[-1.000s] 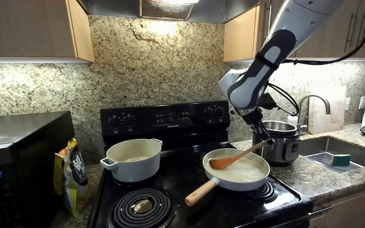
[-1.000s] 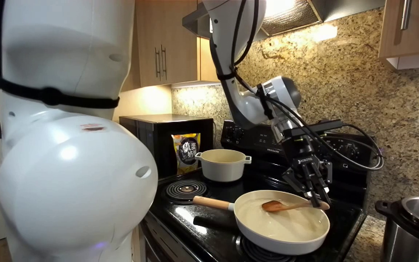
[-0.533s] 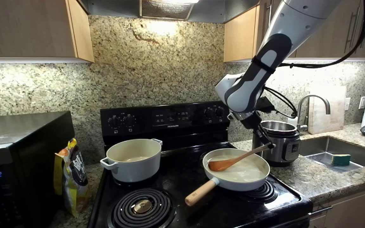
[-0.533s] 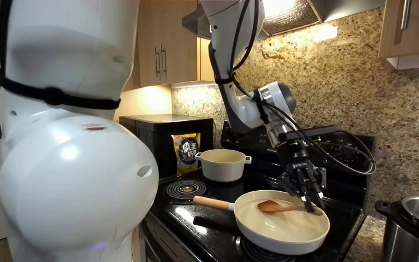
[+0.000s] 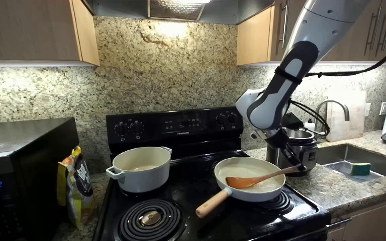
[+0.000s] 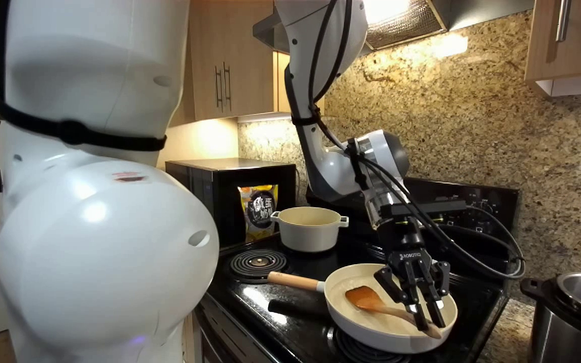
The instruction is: Use the wooden spatula to stir the pan
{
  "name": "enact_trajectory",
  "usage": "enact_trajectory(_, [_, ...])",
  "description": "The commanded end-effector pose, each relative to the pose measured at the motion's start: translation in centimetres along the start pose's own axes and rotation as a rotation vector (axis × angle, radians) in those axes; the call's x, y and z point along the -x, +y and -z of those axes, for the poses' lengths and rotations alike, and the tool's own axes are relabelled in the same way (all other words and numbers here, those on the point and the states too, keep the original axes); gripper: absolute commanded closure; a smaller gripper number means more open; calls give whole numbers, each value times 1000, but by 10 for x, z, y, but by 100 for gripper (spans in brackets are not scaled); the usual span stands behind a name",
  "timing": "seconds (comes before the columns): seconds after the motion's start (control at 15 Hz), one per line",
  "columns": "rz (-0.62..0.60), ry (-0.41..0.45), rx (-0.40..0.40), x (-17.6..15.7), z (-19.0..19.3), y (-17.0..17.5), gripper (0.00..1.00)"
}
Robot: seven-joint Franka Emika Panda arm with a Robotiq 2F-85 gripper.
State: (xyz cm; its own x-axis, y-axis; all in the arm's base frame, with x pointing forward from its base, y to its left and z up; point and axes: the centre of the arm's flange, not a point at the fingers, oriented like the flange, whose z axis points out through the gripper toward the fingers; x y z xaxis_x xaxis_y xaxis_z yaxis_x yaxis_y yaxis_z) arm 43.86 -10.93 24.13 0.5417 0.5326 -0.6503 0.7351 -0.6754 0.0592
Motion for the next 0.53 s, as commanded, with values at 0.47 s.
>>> enact_trajectory(0.47, [-113, 76, -72, 72, -33, 8, 90])
